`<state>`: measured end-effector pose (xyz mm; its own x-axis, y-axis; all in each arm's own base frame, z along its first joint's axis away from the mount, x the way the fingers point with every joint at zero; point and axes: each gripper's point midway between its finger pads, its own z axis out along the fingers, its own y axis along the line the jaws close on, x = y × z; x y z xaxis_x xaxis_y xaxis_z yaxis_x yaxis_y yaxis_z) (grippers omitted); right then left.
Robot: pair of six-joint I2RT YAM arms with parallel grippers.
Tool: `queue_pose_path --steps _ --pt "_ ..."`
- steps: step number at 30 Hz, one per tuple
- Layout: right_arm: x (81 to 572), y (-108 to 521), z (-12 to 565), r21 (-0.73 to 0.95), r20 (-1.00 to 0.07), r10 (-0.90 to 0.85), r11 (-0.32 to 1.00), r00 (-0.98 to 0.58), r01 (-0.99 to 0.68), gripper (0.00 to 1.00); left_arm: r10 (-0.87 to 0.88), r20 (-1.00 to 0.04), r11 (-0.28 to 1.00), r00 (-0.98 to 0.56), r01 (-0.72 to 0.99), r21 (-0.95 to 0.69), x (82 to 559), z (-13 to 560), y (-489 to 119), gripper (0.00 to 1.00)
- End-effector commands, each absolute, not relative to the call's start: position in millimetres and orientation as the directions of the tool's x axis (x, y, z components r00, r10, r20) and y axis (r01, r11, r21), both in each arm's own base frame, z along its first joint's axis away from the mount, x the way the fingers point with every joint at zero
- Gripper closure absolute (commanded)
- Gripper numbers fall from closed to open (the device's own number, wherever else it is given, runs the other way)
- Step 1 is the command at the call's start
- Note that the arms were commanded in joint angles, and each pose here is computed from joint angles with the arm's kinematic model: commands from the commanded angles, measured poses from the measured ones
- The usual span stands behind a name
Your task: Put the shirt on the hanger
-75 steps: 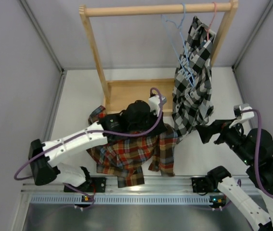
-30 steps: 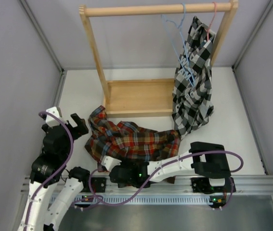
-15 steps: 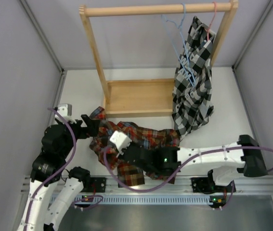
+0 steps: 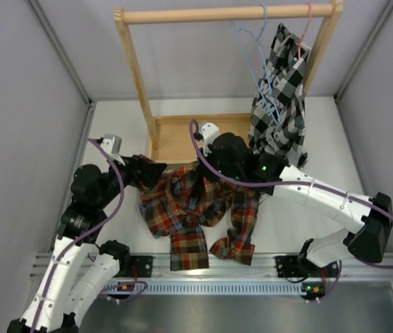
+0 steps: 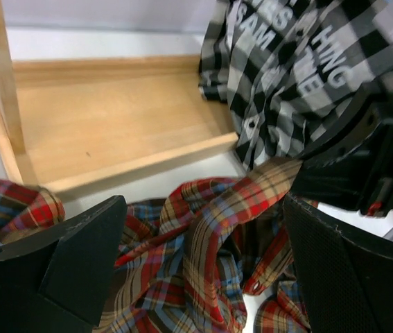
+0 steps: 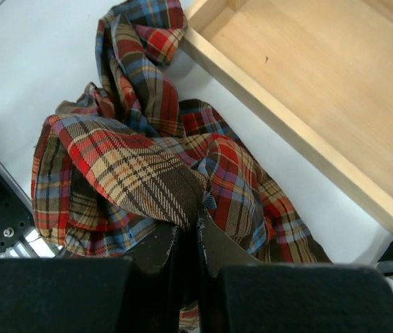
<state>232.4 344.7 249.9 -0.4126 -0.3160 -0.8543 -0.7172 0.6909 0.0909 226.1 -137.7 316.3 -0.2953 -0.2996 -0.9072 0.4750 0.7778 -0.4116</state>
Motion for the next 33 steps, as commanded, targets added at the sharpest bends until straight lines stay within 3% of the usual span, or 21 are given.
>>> queue_pose_path --steps 1,6,12,18,22,25,26,28,29,33 --pt "230 344 241 0.175 -0.82 -0.313 0.661 -0.48 -0.73 0.94 -0.308 -0.886 0.765 -0.346 0.464 -0.448 234 289 -148 0.02" --pt "242 344 234 0.188 -0.806 -0.311 0.672 -0.503 -0.716 0.94 -0.273 -0.842 0.771 -0.465 0.418 -0.481 226 242 -175 0.11" --pt "251 346 218 0.189 -0.783 -0.328 0.685 -0.529 -0.704 0.93 -0.201 -0.873 0.848 -0.445 0.367 -0.382 220 222 -195 0.19" --pt "253 341 215 0.182 -0.784 -0.323 0.697 -0.53 -0.694 0.92 -0.191 -0.877 0.944 -0.441 0.163 -0.288 234 195 -169 0.59" --pt "255 335 217 0.178 -0.788 -0.315 0.706 -0.529 -0.686 0.91 -0.171 -0.878 0.96 -0.447 0.126 -0.251 236 187 -163 0.61" --pt "256 333 220 0.18 -0.794 -0.306 0.708 -0.526 -0.683 0.87 -0.152 -0.879 0.968 -0.452 0.113 -0.226 238 185 -161 0.69" --pt "255 334 221 0.185 -0.795 -0.301 0.705 -0.526 -0.684 0.85 -0.145 -0.881 0.969 -0.451 0.117 -0.219 238 186 -162 0.83" --pt "253 334 223 0.198 -0.805 -0.285 0.698 -0.52 -0.688 0.66 -0.142 -0.88 0.968 -0.454 0.12 -0.218 239 188 -163 0.98" --pt "252 333 221 0.208 -0.804 -0.275 0.701 -0.527 -0.682 0.5 -0.143 -0.88 0.967 -0.454 0.126 -0.222 239 193 -165 1.0" --pt "237 321 217 0.254 -0.807 -0.223 0.706 -0.547 -0.661 0.31 -0.148 -0.885 0.965 -0.441 0.13 -0.227 239 210 -164 1.0"
